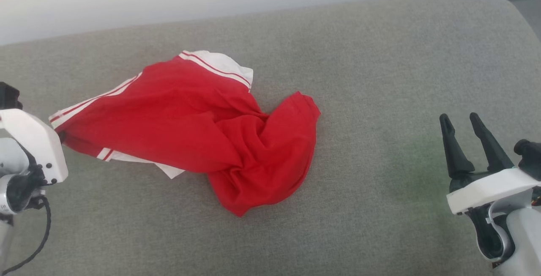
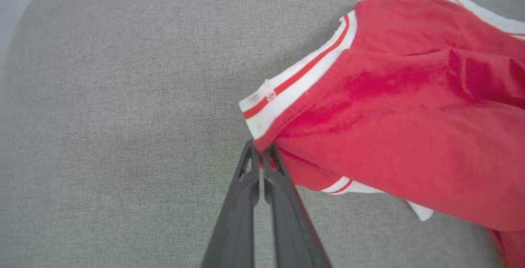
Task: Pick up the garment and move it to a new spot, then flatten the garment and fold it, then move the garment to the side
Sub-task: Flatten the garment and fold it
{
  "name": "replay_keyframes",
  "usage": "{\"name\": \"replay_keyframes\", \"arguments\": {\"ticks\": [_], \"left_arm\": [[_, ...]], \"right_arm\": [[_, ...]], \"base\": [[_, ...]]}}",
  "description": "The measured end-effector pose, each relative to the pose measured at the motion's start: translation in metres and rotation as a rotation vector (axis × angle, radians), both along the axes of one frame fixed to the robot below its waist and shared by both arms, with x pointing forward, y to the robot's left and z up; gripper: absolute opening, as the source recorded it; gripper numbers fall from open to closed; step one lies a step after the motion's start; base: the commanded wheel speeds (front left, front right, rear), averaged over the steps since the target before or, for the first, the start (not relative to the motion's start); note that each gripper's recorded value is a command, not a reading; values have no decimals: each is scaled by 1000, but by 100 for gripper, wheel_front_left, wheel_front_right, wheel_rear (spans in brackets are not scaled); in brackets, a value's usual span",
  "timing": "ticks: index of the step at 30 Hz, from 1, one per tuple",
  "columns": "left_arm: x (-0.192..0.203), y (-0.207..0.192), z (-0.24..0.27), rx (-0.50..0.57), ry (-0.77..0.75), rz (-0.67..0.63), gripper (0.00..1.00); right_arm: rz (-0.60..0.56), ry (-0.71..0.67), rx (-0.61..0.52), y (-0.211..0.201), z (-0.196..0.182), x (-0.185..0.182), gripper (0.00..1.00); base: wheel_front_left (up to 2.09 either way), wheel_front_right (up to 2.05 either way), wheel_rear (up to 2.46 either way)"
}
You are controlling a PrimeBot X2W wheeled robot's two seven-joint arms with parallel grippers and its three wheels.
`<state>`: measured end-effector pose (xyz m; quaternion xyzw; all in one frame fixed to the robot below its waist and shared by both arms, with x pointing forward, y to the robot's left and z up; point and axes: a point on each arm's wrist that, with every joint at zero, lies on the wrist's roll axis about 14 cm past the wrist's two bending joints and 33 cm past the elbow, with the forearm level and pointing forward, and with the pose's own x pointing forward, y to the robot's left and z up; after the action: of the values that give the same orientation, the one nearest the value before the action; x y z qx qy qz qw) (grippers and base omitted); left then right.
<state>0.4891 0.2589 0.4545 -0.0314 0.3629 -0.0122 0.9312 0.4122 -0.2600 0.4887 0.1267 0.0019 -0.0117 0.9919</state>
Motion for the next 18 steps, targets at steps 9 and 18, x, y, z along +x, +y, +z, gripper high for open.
{"name": "replay_keyframes", "arguments": {"ticks": [9, 18], "left_arm": [[-6, -54, 53, -18, -118, -166, 0], [-24, -174, 68, -72, -133, -505, 0]], "right_arm": [[15, -19, 10, 8, 7, -7, 100], [2, -23, 9, 5, 9, -19, 100]], "base": [[0, 0, 0], [0, 0, 0]]}}
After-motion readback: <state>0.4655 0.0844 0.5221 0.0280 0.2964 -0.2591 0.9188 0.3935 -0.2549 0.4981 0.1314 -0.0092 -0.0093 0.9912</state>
